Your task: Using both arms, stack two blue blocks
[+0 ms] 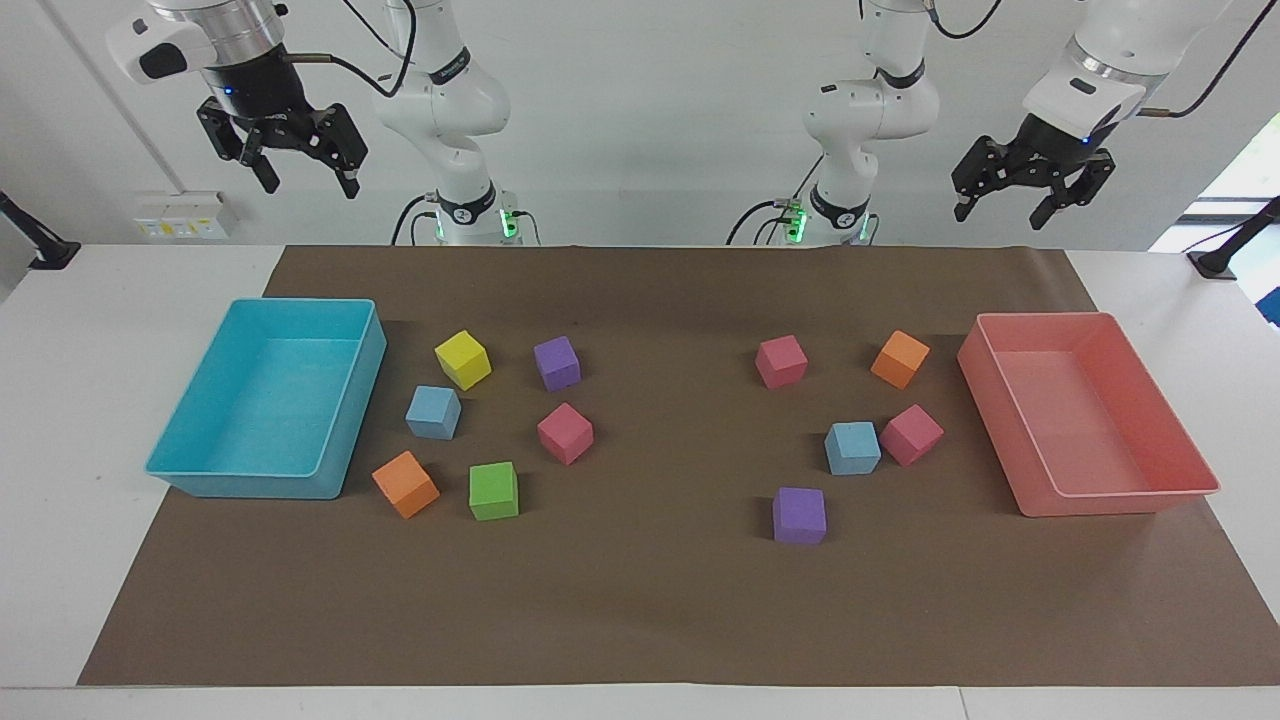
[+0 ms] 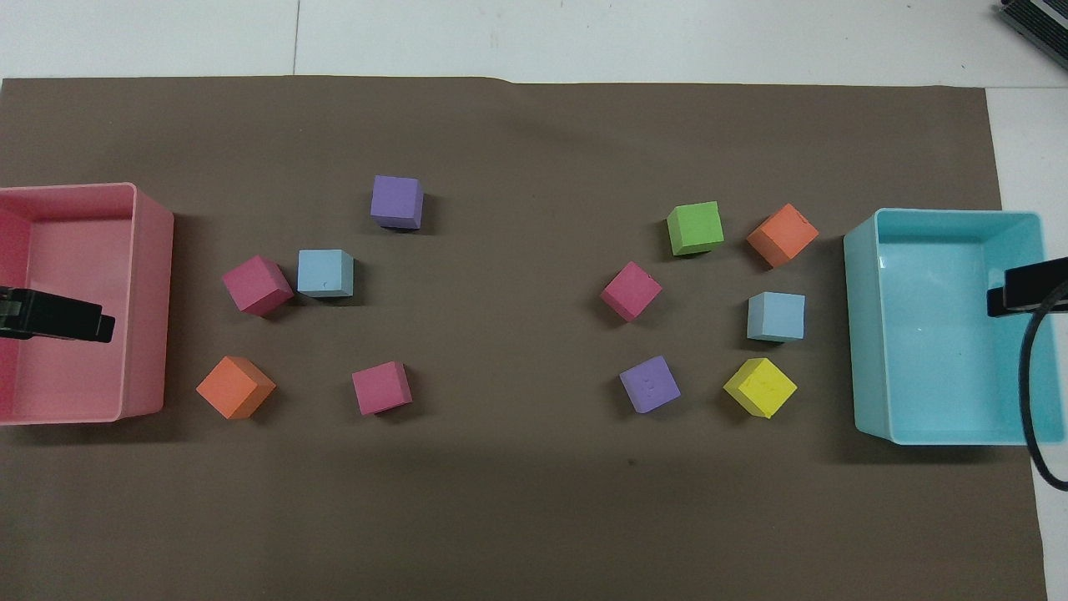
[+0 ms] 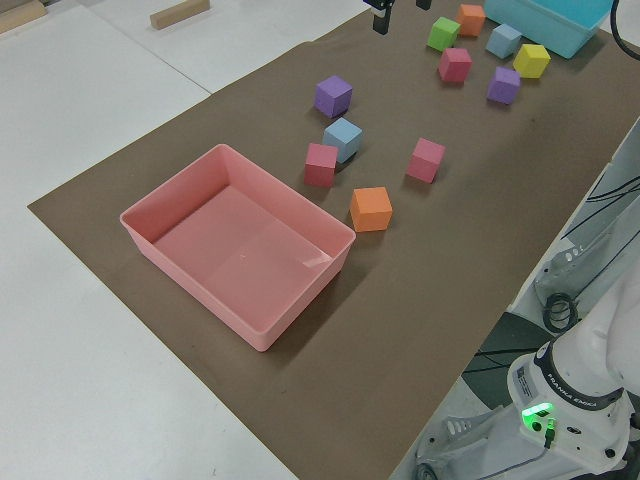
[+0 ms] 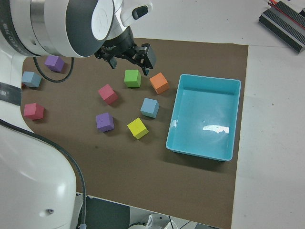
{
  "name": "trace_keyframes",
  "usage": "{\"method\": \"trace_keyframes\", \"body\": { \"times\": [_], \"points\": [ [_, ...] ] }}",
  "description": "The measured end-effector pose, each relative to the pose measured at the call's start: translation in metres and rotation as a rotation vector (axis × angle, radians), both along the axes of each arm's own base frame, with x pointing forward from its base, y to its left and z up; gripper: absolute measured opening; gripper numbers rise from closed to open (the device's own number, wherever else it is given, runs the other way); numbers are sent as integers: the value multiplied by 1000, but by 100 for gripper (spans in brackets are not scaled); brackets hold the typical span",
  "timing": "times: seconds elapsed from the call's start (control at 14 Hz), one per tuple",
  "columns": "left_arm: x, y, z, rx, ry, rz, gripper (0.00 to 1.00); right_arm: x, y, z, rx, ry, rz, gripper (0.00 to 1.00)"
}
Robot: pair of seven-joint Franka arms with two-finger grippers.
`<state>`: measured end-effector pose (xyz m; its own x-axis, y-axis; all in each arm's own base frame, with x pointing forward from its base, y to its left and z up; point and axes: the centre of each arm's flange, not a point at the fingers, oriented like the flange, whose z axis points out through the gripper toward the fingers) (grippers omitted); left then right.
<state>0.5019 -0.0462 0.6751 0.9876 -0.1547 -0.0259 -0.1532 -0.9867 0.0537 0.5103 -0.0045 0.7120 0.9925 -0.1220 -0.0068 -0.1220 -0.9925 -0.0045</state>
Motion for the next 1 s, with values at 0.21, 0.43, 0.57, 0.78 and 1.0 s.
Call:
{"method": "trace_keyframes", "body": {
  "times": [0.21, 0.43, 0.57, 0.78, 1.0],
  "points": [
    [0, 0, 0, 0, 0, 0, 100, 0, 0, 0, 0, 0, 0, 100],
    [0, 0, 0, 0, 0, 0, 100, 0, 0, 0, 0, 0, 0, 100],
    [0, 0, 0, 0, 0, 0, 100, 0, -1, 0, 0, 0, -1, 100],
    [0, 2, 0, 5, -1, 4, 100, 0, -1, -2, 0, 4, -2, 100],
    [0, 4, 0, 19, -2, 6, 100, 0, -1, -3, 0, 6, -2, 100]
  ]
}}
